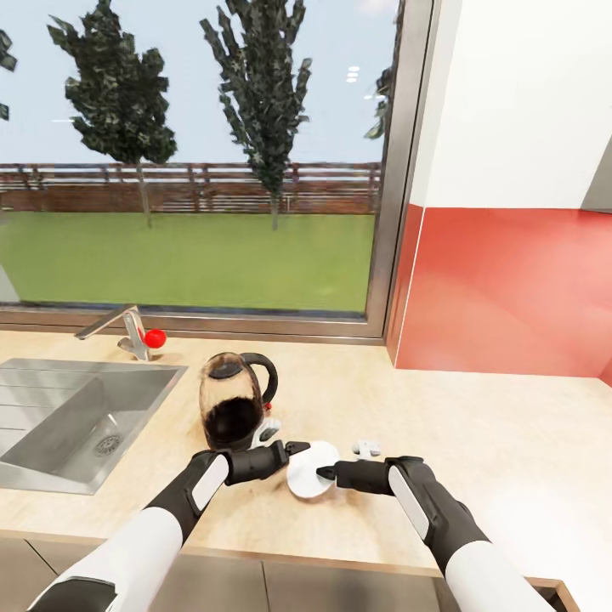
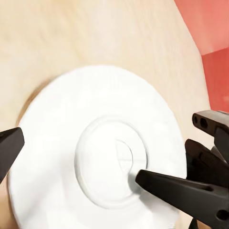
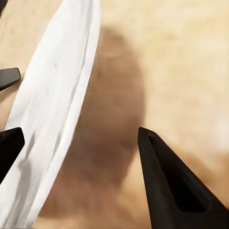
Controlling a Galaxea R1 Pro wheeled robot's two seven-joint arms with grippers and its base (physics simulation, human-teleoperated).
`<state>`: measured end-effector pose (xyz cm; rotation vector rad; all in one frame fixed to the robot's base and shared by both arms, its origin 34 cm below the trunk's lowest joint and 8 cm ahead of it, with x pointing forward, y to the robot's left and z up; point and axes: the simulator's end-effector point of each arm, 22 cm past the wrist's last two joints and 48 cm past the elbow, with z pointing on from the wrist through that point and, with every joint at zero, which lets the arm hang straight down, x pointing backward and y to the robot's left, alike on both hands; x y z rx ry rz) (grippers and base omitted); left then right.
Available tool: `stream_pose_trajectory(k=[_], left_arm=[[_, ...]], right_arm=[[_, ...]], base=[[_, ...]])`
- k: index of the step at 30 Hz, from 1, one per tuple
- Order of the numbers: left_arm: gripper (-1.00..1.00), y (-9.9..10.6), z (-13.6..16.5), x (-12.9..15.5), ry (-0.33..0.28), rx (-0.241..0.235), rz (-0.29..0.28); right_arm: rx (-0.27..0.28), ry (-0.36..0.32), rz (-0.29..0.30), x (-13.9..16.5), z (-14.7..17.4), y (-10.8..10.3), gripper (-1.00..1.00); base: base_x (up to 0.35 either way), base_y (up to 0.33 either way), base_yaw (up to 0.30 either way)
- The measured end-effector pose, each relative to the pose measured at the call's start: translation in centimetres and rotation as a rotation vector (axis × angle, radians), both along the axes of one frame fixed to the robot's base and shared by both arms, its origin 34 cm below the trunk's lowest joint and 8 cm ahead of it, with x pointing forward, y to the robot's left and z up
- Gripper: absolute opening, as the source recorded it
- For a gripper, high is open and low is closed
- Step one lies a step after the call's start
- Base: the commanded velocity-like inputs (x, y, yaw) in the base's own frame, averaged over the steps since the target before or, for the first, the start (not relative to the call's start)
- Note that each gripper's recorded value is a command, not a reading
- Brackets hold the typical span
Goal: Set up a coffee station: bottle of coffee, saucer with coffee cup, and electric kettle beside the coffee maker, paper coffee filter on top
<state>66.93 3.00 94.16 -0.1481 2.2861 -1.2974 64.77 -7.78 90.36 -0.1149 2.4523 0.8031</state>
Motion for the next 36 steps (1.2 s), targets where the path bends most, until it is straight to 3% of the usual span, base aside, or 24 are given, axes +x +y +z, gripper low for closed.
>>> stream_pose_trajectory(k=[6, 13, 35, 36], left_arm=[[1.00, -0.5, 0.1, -0.2, 0.002, -0.007, -0.008], [1.00, -1.4, 1.1, 0.1, 0.008, -0.069, 0.013], [1.00, -1.4, 1.2, 0.1, 0.009, -0.074, 0.015], [1.00, -1.4, 1.2, 0.1, 0.009, -0.074, 0.015]], right_arm=[[-0.003, 0.003, 0.002, -0.1, -0.1, 0.0, 1.00], [-0.002, 0.003, 0.002, -0.1, -0.1, 0.0, 1.00], [-0.003, 0.004, 0.002, -0.1, -0.2, 0.0, 1.00], [-0.003, 0.005, 0.002, -0.1, -0.2, 0.0, -1.00]], base=[[0.000, 0.000, 0.000], [0.000, 0.000, 0.000], [0.000, 0.000, 0.000], [0.000, 0.000, 0.000]])
